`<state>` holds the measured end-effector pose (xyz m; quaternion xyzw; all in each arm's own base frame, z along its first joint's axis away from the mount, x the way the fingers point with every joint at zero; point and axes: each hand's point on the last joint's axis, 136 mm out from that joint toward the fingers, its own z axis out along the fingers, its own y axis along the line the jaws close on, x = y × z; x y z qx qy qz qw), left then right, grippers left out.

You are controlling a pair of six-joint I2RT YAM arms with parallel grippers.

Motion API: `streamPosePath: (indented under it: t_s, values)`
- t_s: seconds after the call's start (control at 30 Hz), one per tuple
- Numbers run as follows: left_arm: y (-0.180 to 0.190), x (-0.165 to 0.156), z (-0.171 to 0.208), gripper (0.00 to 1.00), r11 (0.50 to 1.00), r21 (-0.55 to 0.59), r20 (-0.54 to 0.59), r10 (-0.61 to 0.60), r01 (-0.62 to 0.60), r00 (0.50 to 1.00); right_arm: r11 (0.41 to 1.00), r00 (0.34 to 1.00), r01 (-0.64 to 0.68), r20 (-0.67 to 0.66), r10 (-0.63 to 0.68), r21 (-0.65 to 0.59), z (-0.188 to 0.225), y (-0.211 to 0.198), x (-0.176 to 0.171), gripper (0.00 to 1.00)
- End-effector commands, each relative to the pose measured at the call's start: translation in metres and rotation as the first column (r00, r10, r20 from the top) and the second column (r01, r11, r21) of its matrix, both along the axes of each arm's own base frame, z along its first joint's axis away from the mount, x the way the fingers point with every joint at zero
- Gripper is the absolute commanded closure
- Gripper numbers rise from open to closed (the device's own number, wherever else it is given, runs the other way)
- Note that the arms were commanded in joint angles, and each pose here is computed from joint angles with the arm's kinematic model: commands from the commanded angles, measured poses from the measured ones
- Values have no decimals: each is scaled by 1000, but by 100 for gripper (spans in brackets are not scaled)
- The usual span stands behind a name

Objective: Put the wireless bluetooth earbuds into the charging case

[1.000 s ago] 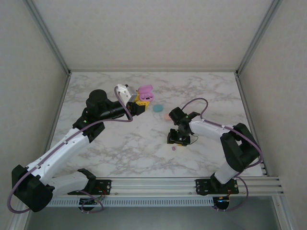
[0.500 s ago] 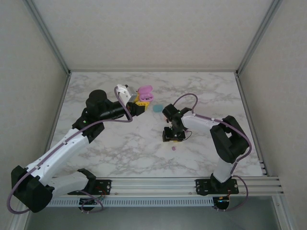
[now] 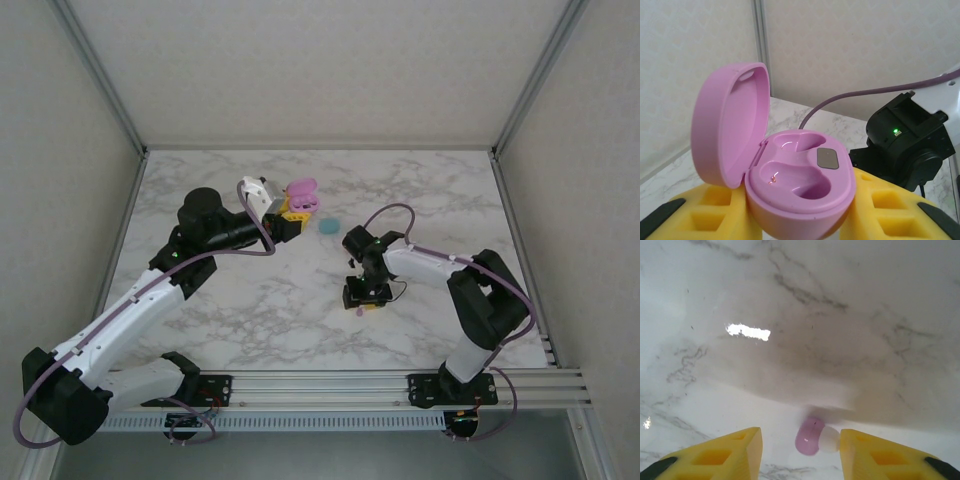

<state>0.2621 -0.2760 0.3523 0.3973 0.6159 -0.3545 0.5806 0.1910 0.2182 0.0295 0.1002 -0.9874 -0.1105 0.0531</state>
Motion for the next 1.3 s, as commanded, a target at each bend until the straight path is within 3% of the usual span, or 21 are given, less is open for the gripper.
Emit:
streamPosePath:
  t_s: [0.0,0.4,0.73,0.9,1.27]
  values:
    - [0,-4,8,65,1000,-11,21,-5,5,1000,1000,998,-16,-61,17,16,3,-3,-22,55]
    - [0,-4,8,65,1000,-18,12,-4,4,1000,991,998,-17,-52,25,136,19,27,-16,55]
    - [4,-5,8,65,1000,-12,20,15,-15,1000,997,995,-36,88,41,-66,16,-2,0,55]
    - [3,-5,10,65,1000,-11,21,9,-9,1000,995,997,-46,54,51,-87,-3,-4,-1,52]
    - [3,-4,9,65,1000,-14,16,12,-11,1000,996,995,-86,-44,85,-4,-20,7,-21,50]
